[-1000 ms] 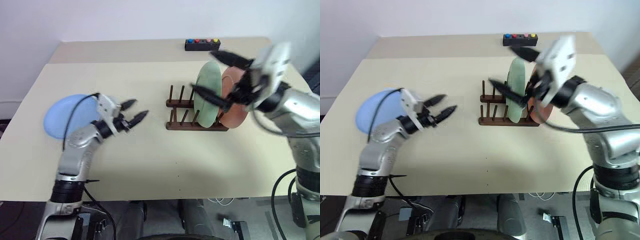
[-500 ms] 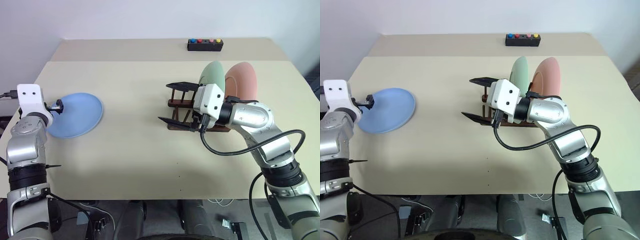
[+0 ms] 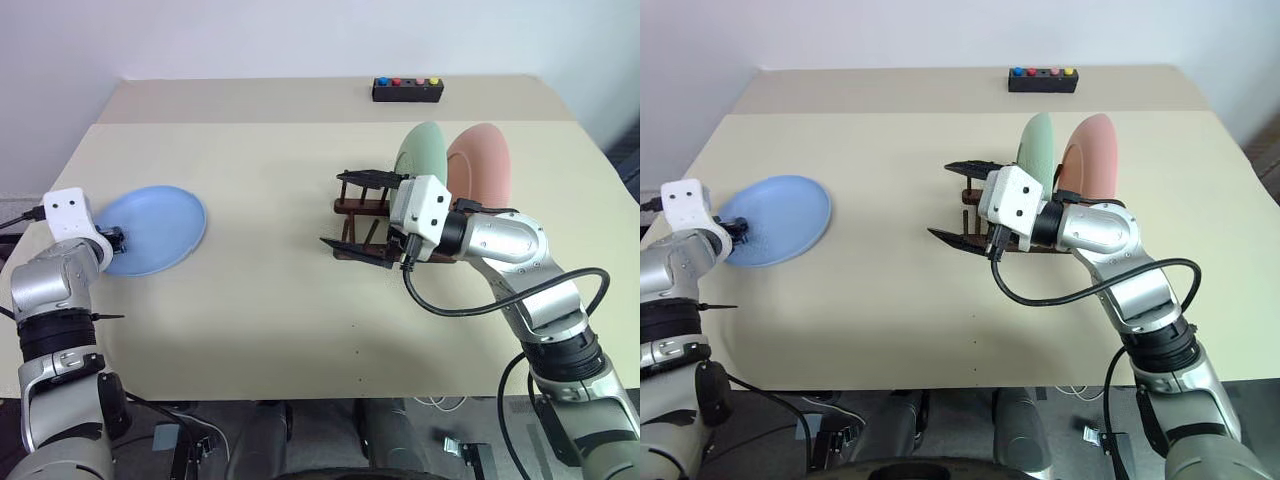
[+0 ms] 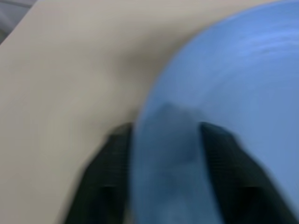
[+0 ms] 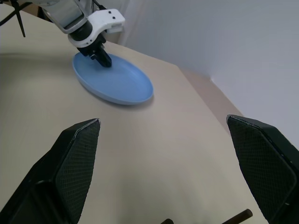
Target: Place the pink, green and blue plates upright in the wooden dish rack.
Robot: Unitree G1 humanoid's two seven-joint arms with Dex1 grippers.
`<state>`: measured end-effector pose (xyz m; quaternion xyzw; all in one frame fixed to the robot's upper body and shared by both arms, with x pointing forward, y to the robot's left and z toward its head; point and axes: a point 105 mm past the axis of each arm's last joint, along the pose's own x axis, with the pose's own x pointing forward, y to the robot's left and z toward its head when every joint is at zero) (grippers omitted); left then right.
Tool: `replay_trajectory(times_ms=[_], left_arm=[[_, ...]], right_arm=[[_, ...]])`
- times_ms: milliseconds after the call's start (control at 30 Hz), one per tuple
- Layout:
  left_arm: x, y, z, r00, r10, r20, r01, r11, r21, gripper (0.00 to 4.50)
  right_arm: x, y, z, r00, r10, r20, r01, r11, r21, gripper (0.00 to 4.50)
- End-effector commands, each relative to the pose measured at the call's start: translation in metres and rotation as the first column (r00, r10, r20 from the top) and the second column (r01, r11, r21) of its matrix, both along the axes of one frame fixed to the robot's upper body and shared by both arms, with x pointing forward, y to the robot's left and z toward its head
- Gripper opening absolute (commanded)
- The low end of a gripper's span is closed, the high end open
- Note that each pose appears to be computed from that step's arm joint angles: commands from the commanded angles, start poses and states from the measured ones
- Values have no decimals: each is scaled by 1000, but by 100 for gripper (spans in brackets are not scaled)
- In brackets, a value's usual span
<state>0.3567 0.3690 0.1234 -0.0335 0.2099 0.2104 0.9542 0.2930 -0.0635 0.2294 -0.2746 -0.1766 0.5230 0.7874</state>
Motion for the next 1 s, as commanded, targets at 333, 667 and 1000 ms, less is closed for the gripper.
replay_trajectory(times_ms=[333, 667, 1000], left_arm=[[20, -68, 99, 836, -87, 542, 112, 994, -15, 2], [14, -186, 184, 568, -371, 735, 222, 929, 297, 2], [-9, -259, 207, 396, -483, 781, 349, 866, 359, 2]], right_arm=[[0, 1, 19, 996, -4, 84, 1, 999, 36, 443], [30, 3, 29, 920, -149, 364, 183, 981, -62, 443], [42, 12, 28, 815, -154, 558, 268, 955, -127, 443]])
